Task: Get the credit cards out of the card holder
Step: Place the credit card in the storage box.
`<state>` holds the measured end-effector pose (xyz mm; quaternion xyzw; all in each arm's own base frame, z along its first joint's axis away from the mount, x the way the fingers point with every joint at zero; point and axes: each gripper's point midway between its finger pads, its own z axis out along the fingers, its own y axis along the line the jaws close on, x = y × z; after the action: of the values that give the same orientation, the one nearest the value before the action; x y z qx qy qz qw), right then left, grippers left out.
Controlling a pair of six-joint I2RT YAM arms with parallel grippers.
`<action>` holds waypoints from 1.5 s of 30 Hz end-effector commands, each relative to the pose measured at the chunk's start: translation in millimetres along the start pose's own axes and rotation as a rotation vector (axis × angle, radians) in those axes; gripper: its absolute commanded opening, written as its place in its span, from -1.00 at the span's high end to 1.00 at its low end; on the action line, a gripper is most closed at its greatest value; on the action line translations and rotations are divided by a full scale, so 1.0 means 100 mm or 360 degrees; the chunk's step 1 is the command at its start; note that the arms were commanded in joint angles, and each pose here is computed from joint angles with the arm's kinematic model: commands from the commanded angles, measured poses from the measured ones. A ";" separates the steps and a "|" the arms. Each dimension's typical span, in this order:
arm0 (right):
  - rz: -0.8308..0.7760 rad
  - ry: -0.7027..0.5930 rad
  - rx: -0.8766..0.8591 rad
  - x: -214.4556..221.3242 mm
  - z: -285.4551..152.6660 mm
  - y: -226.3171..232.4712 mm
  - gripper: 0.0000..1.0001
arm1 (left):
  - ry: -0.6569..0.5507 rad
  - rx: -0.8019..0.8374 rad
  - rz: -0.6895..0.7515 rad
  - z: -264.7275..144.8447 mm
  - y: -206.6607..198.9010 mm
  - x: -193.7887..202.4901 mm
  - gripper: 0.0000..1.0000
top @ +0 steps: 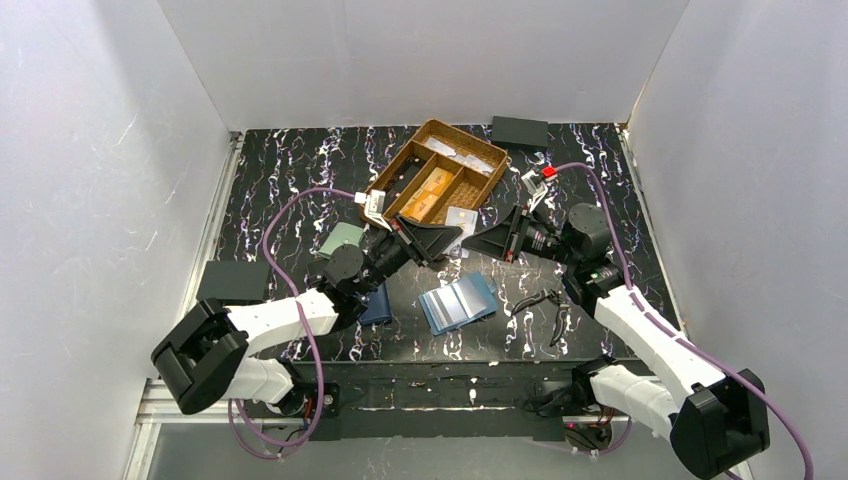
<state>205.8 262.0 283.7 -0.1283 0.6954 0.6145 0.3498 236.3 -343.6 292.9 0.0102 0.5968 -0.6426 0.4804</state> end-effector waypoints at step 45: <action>-0.1604 0.0591 0.0737 -2.22 0.37 -1.84 0.97 | 0.0370 -0.0827 0.0415 -1.72 0.71 -0.12 -0.92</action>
<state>464.7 205.0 278.9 -0.4483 0.7302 0.2042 0.4734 193.4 -200.4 189.2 0.0290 0.7819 -0.4185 0.4611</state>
